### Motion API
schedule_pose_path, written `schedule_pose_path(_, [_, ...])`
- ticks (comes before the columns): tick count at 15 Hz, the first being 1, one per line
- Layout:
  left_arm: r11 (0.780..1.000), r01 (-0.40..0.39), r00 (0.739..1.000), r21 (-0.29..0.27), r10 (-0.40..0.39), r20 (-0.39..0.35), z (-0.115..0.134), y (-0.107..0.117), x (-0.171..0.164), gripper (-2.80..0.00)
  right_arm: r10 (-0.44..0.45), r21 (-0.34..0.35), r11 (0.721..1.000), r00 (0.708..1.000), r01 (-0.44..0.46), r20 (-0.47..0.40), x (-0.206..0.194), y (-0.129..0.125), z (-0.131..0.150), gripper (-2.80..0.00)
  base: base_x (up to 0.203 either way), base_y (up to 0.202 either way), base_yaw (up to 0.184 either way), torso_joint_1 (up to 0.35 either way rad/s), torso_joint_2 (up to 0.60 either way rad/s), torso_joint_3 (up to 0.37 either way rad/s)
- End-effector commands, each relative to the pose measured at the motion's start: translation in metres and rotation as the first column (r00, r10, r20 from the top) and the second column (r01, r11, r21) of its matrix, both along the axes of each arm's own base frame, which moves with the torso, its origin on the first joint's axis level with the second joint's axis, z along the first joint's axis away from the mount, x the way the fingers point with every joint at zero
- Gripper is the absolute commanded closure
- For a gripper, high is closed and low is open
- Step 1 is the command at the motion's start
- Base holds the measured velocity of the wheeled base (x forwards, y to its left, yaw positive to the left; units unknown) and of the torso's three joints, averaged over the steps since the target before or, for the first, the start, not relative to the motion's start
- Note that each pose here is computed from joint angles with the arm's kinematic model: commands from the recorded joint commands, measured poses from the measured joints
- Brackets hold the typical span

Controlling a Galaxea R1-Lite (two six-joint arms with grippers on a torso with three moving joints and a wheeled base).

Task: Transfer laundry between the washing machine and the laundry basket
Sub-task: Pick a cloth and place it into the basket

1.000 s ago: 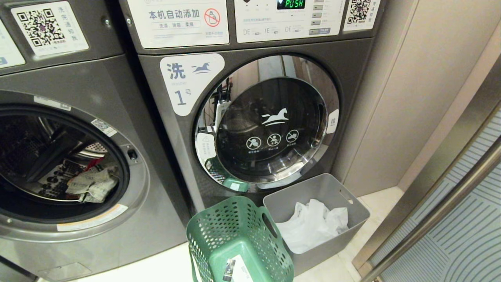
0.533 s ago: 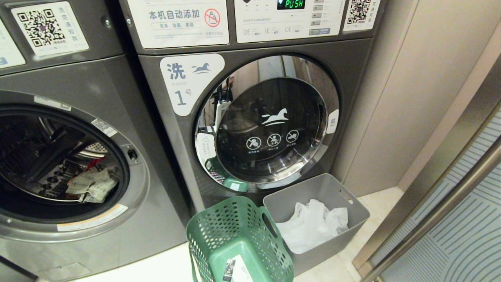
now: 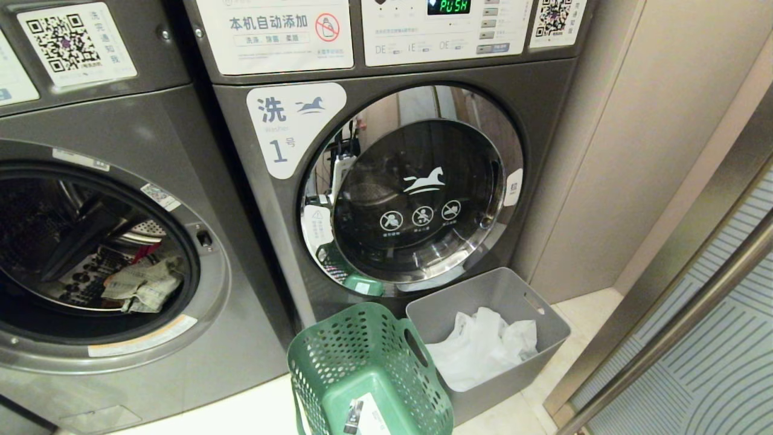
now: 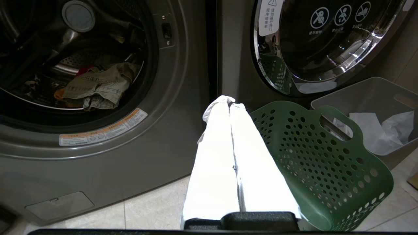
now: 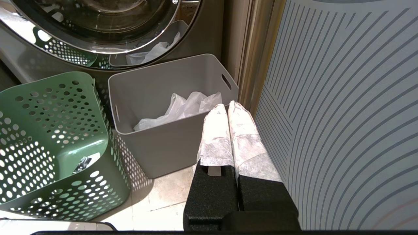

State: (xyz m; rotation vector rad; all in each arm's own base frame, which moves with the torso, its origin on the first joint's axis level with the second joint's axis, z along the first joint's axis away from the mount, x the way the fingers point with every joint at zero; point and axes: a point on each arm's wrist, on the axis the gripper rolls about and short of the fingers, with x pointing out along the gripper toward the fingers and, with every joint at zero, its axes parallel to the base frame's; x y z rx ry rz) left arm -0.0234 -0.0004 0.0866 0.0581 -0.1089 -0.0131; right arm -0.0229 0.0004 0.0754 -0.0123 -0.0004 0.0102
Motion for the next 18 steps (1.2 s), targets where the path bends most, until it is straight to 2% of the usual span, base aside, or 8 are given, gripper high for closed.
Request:
schedule_pose_path(1, [1.000,-0.005,0.999,-0.004,0.005,-0.038,-0.0109,0.0001,0.0032,0.00,0.001,0.000,1.000,1.000,-0.001,-0.002,0.0001,0.0000,0.0000,0.00,0.000,0.000,0.000,0.000,0.00,0.000])
schedule_pose_path(5, [1.000,-0.006,0.999,-0.009,0.006,-0.040,-0.0111,0.0001,0.0032,0.00,0.001,0.000,1.000,1.000,-0.001,0.000,0.0001,0.0000,0.0001,0.00,-0.024,0.000,0.001,0.002,0.00,0.001])
schedule_pose_path(11, [1.000,-0.005,0.999,-0.008,0.005,-0.038,-0.0109,0.0001,0.0032,0.00,0.001,-0.011,1.000,1.000,-0.001,0.000,0.0001,0.0000,0.0001,0.00,-0.168,0.000,0.000,0.001,0.00,0.003])
schedule_pose_path(18, [1.000,-0.005,0.999,-0.005,0.005,-0.038,-0.0109,0.0001,0.0032,0.00,0.002,-0.008,1.000,1.000,-0.002,-0.002,0.0001,0.0000,0.0000,0.00,0.000,0.000,0.000,0.000,0.00,0.000])
